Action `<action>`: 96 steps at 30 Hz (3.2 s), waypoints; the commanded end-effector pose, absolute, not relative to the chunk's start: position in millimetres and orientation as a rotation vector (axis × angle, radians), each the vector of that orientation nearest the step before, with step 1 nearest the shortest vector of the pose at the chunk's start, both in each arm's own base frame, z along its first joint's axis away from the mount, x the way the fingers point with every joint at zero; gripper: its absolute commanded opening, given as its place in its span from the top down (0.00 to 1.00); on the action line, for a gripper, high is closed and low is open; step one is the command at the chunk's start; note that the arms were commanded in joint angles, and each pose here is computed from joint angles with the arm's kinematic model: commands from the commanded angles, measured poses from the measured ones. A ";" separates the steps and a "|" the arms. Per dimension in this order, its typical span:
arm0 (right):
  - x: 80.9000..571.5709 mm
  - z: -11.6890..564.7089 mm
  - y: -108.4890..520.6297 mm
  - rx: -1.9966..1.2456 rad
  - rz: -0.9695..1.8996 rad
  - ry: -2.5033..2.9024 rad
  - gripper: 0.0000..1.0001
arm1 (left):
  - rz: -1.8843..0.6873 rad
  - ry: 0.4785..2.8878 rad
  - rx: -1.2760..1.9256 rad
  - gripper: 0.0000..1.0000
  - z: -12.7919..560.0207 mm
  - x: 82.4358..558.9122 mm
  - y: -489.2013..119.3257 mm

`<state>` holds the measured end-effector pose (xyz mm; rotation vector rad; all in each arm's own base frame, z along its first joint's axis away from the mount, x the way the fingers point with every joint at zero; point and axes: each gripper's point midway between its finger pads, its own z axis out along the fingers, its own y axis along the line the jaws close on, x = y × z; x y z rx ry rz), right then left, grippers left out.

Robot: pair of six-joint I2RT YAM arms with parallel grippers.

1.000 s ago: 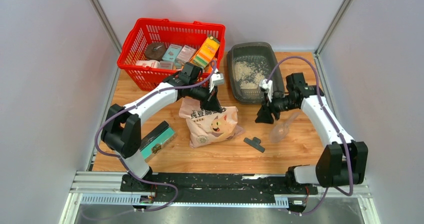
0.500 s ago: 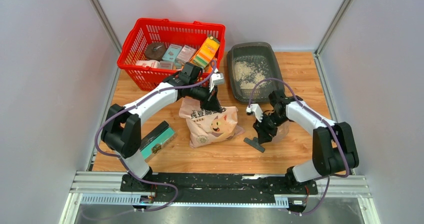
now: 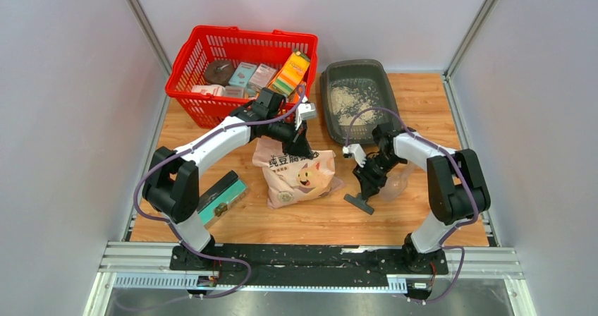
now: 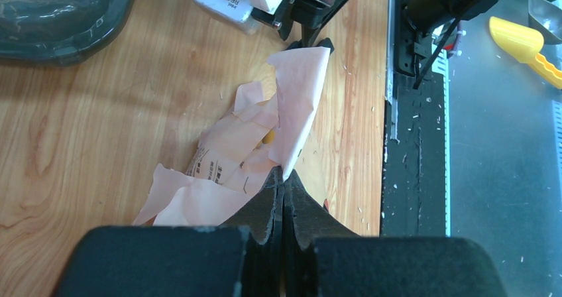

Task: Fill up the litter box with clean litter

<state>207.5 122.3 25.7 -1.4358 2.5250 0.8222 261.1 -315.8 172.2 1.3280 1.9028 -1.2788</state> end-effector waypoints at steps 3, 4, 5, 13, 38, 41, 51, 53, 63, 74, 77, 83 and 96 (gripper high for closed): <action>212.9 34.3 124.9 -1.462 0.831 2.522 0.67 | -1.273 1.943 1.307 1.00 178.4 254.9 -307.2; 211.8 34.8 125.3 -1.464 0.841 2.522 0.67 | -1.272 1.942 1.309 1.00 178.4 254.6 -307.0; 209.5 36.0 125.3 -1.467 0.849 2.527 0.66 | -1.272 1.942 1.309 1.00 178.3 254.9 -307.2; 198.7 44.4 123.5 -1.449 0.850 2.559 0.61 | -1.265 1.934 1.319 1.00 178.6 253.9 -306.0; 192.3 142.3 160.5 -1.456 1.019 2.233 1.00 | -1.239 1.930 1.354 1.00 176.7 258.3 -305.7; 185.0 163.9 162.3 -1.479 1.015 2.170 1.00 | -1.230 1.932 1.367 1.00 175.7 258.7 -304.8; 178.2 234.0 164.8 -1.563 0.825 1.953 1.00 | -1.203 1.902 1.434 1.00 181.2 251.2 -297.5; 190.5 240.3 171.5 -1.552 0.768 1.943 1.00 | -1.186 1.904 1.448 1.00 179.7 250.9 -295.4; 219.4 223.8 186.0 -1.537 0.668 1.898 1.00 | -1.264 1.897 1.439 1.00 185.2 244.8 -300.7; 238.8 214.9 195.8 -1.648 0.418 1.877 1.00 | -1.257 1.887 1.373 1.00 194.2 250.7 -306.0; 247.2 214.5 197.8 -1.624 0.374 1.885 1.00 | -1.263 1.885 1.354 1.00 196.0 255.1 -310.7; 255.5 222.1 210.0 -1.592 0.386 1.877 1.00 | -1.289 1.877 1.348 1.00 198.8 254.0 -317.1; 269.1 220.5 228.4 -1.569 0.395 1.890 1.00 | -1.323 1.774 1.406 0.67 204.0 246.3 -318.9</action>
